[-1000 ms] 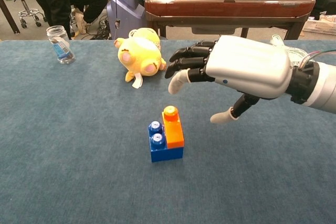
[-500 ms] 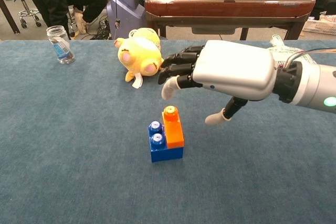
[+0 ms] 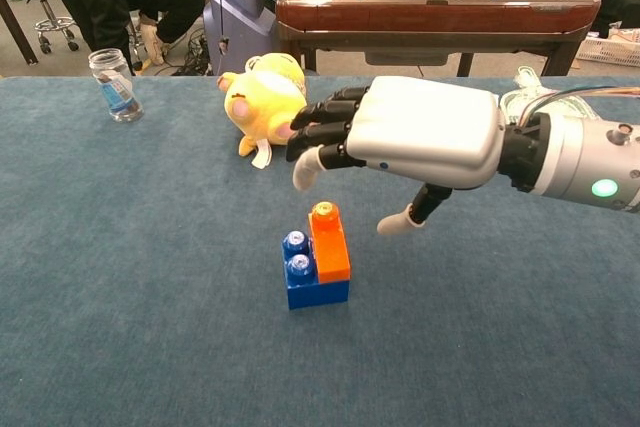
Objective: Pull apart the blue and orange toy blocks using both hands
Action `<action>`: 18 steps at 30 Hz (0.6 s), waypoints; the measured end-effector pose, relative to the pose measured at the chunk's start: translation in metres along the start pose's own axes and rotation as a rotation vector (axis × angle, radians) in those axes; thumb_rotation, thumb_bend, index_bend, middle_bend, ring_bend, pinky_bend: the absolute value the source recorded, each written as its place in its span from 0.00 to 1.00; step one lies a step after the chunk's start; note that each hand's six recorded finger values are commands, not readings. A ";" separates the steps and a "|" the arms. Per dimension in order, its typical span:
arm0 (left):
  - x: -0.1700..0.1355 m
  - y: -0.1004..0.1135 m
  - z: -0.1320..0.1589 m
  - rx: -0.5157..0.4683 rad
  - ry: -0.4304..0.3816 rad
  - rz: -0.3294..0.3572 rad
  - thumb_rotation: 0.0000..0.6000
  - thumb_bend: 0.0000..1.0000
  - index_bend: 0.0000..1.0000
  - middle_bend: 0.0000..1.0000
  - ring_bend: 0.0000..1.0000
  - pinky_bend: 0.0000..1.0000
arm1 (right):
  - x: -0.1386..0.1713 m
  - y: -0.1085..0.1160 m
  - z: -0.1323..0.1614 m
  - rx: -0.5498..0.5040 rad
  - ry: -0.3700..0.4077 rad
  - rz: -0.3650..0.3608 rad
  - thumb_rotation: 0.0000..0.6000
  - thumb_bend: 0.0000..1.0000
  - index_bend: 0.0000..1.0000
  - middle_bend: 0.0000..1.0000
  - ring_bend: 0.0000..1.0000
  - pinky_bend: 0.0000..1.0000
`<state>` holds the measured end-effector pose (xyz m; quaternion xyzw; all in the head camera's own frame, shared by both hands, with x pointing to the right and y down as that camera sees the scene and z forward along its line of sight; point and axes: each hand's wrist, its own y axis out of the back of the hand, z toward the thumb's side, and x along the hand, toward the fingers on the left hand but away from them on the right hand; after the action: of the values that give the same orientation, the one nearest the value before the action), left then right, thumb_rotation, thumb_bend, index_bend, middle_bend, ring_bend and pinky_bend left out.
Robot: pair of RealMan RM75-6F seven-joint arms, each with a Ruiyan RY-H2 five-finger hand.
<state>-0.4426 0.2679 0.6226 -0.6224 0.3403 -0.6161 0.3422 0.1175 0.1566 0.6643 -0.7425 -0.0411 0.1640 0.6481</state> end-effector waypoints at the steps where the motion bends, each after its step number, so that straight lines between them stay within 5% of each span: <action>1: 0.000 0.000 0.000 0.000 0.000 -0.001 1.00 0.38 0.39 0.59 0.60 0.80 | -0.001 0.000 0.000 0.002 0.001 0.002 1.00 0.02 0.30 0.21 0.11 0.21; 18: -0.001 -0.003 0.000 -0.006 0.003 -0.008 1.00 0.38 0.39 0.59 0.60 0.80 | -0.016 -0.002 0.006 0.027 0.027 0.010 1.00 0.02 0.30 0.20 0.10 0.21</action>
<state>-0.4429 0.2707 0.6250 -0.6239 0.3401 -0.6174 0.3376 0.1009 0.1578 0.6685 -0.7362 -0.0265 0.1577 0.6576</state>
